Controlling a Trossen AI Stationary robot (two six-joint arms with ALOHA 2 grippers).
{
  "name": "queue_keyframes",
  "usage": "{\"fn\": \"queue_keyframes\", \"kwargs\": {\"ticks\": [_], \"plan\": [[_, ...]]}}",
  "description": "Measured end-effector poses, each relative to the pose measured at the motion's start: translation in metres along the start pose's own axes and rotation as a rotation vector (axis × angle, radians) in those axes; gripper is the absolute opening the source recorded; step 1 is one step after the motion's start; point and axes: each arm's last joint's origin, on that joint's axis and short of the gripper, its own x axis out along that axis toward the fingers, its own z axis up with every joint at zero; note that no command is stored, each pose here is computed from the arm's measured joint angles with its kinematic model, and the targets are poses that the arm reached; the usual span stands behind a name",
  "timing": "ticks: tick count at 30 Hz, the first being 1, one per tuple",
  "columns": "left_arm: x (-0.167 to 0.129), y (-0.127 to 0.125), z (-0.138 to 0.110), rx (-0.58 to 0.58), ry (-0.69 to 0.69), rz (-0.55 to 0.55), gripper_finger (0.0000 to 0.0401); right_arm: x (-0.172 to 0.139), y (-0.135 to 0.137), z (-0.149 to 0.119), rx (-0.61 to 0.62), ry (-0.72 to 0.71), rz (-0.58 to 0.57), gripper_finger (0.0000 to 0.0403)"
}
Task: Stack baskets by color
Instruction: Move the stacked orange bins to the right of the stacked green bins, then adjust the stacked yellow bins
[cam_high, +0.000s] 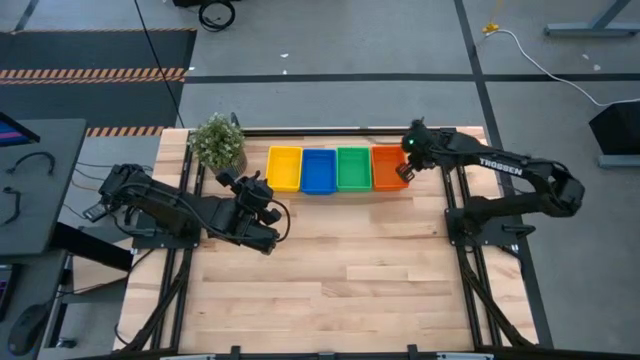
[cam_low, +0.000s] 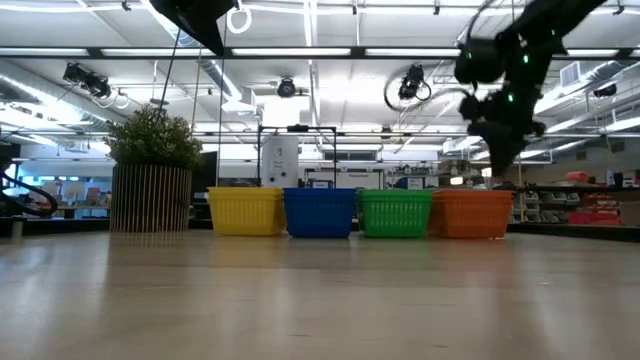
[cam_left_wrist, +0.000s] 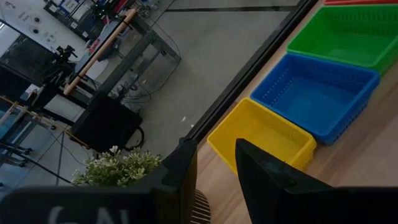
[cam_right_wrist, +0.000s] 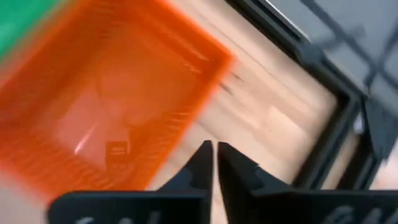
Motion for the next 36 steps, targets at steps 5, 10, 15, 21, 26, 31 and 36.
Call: {"fn": "queue_keyframes", "kwargs": {"ticks": [5, 10, 15, 21, 26, 31, 36], "plan": [[0.000, 0.000, 0.000, 0.000, 0.001, -0.001, 0.0117, 0.036, -0.015, -0.012, 0.166, 0.034, -0.047, 0.0011], [0.000, 0.000, -0.001, 0.002, 0.021, -0.015, 0.0117, 0.058, -0.013, -0.016, 0.195, 0.046, 0.025, 0.0006], [0.000, 0.000, -0.001, -0.014, 0.025, -0.017, 0.0117, 0.063, -0.010, -0.012, 0.216, 0.018, 0.078, 0.0007], [0.000, 0.000, -0.001, -0.015, 0.026, -0.017, 0.0117, 0.063, -0.009, -0.011, 0.240, 0.013, 0.105, 0.0005], [0.000, 0.000, -0.001, -0.016, 0.025, -0.018, 0.0117, 0.063, -0.006, -0.011, 0.237, 0.017, 0.134, 0.0006], [0.000, 0.000, -0.001, -0.018, 0.026, -0.018, 0.0117, 0.060, -0.007, -0.011, 0.235, 0.011, 0.136, 0.0006], [0.006, 0.004, -0.003, -0.028, 0.092, -0.012, 0.0117, 0.045, -0.010, -0.015, 0.227, -0.021, 0.112, 0.0006]]}}
